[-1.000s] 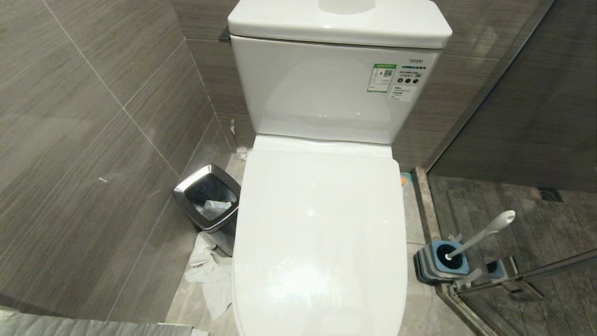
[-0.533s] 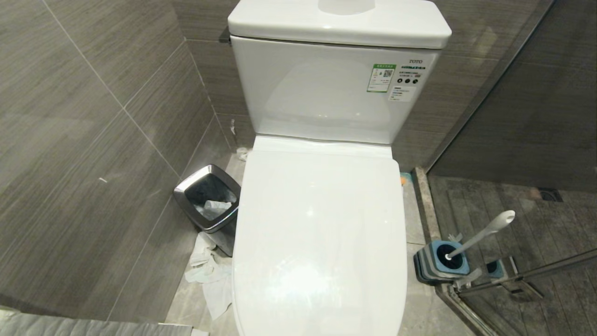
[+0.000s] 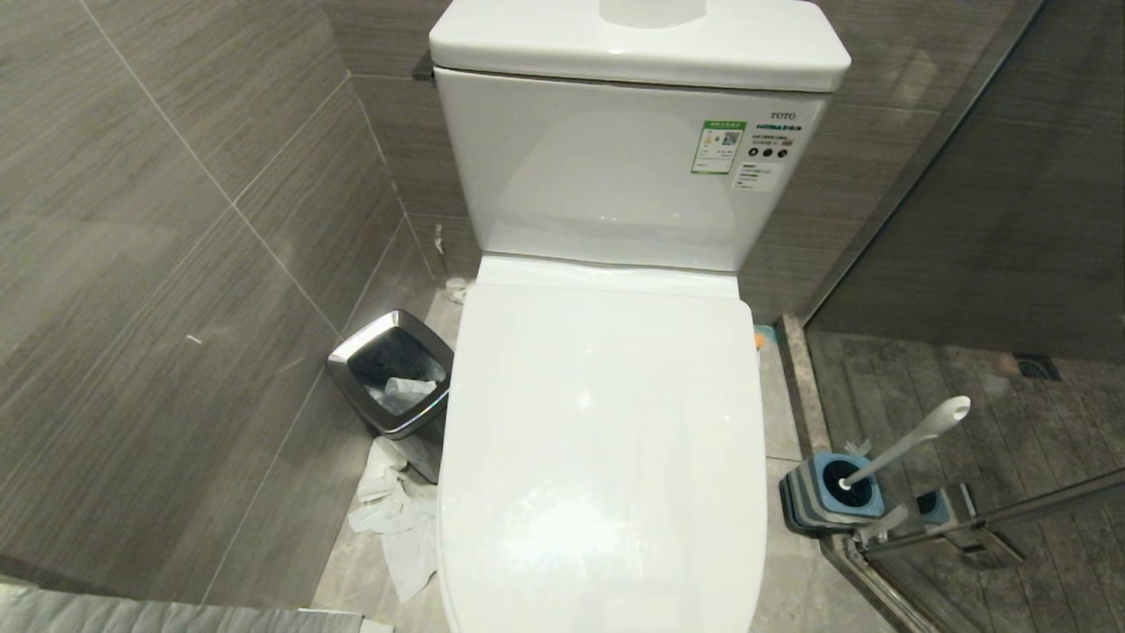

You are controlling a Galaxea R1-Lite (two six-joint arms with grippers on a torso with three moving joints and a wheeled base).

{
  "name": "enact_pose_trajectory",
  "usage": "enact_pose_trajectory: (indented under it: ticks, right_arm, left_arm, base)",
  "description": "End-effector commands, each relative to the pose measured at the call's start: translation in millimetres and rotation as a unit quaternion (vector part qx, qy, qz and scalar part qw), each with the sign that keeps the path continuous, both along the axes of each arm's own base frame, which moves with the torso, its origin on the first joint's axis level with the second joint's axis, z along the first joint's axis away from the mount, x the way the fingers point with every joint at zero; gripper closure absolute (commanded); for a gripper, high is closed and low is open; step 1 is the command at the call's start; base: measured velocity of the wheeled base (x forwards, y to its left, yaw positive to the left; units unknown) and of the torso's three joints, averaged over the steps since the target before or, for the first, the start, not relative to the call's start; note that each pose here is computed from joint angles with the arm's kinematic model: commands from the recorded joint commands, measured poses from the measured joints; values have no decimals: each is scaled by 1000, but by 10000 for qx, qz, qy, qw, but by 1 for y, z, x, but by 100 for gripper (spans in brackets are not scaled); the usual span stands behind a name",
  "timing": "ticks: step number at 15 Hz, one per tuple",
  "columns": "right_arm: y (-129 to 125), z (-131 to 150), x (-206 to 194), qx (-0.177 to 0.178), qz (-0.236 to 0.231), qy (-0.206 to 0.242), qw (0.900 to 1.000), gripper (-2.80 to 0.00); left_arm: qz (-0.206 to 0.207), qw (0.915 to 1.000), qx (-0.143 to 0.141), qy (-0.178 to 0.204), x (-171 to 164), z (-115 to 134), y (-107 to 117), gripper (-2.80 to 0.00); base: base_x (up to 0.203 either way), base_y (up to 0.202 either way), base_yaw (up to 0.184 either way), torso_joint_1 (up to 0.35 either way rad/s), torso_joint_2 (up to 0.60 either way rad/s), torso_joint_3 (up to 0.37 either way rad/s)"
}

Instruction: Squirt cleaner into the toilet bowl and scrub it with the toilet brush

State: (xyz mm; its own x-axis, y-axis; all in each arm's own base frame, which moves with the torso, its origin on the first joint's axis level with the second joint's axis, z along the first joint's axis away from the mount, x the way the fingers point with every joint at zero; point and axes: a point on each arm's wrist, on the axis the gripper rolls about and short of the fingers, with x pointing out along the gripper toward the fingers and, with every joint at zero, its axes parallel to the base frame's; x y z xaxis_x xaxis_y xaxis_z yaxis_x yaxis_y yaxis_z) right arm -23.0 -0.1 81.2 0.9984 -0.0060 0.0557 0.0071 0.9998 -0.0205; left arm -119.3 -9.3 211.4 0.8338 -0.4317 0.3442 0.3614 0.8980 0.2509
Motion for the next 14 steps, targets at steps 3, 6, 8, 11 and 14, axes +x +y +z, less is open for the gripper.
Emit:
enact_pose_trajectory:
  ticks: [3,6,8,11,14]
  right_arm:
    - [0,-7,2,-3,-1,124,9999,0]
    - [0,-7,2,-3,-1,118,9999,0]
    - [0,-7,2,-3,-1,122,9999,0]
    - [0,-7,2,-3,-1,118,9999,0]
    - [0,-7,2,-3,-1,118,9999,0]
  left_arm:
    - [171,9999,-13,-20,27,-20,1,0]
    - [763,9970,-143,38,58,-49,3,0]
    - [1097,9936,-131,222,74,-72,4,0]
    - [1543,9864,-160,552,88,-98,6,0]
    - [1948,9744,-250,1095,96,-120,8,0]
  base:
    - [0,0,0,0,0,0]
    - [0,0,0,0,0,0]
    - [0,0,0,0,0,0]
    - [0,0,0,0,0,0]
    - [0,0,0,0,0,0]
